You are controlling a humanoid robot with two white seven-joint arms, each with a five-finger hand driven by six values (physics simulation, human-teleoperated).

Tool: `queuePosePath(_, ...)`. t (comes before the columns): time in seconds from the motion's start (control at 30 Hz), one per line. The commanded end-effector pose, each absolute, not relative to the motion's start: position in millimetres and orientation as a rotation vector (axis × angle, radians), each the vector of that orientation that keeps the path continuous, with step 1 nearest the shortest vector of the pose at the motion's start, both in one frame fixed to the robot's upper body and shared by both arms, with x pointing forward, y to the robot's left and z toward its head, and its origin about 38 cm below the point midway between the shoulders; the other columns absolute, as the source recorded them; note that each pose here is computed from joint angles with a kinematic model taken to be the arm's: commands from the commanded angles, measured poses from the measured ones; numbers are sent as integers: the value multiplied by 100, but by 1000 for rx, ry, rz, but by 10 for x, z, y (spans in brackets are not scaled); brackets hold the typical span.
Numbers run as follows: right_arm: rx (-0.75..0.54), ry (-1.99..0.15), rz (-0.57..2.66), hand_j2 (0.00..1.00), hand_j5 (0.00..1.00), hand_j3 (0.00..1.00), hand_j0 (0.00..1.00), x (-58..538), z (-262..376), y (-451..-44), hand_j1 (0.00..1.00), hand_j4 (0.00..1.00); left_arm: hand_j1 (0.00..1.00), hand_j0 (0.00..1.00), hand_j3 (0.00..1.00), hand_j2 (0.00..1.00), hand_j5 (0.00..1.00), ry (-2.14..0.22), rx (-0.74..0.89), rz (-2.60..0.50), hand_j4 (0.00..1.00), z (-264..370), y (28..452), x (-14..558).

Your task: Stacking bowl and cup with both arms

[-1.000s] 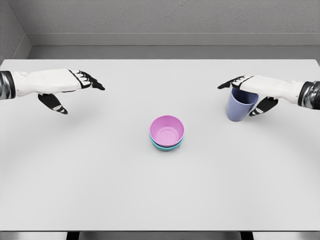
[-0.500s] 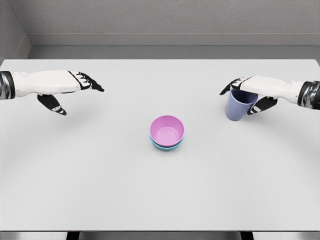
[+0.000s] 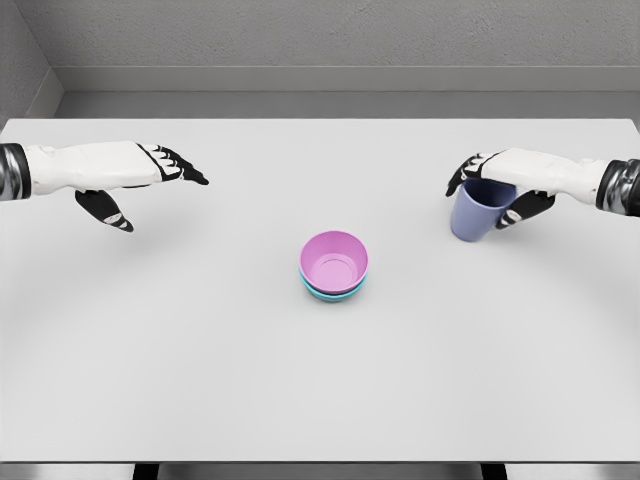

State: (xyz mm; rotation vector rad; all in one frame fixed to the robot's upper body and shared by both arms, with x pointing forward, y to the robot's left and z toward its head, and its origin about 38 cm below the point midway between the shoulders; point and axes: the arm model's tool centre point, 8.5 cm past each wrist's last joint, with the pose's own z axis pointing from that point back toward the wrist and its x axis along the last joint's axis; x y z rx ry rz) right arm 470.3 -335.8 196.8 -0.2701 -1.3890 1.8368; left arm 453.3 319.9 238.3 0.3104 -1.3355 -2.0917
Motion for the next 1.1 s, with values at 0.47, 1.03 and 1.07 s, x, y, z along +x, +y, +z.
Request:
queuePosePath(0.47, -281, -1404, 1826, 55, 55, 55, 55, 4728, 2053, -3376, 55, 55, 100, 100, 100, 100, 100, -1339, 309, -2085, 100, 2389, 3203, 4534)
queuePosePath(1.03, -299, -1488, 1793, 55, 55, 55, 55, 4803, 2356, -3362, 55, 55, 100, 100, 100, 100, 100, -1338, 308, -2086, 100, 2385, 3202, 4533)
queuePosePath(1.07, -305, -1494, 1796, 55, 55, 55, 55, 4809, 2393, -3358, 55, 55, 100, 100, 100, 100, 100, -1338, 308, -2086, 100, 2385, 3202, 4533)
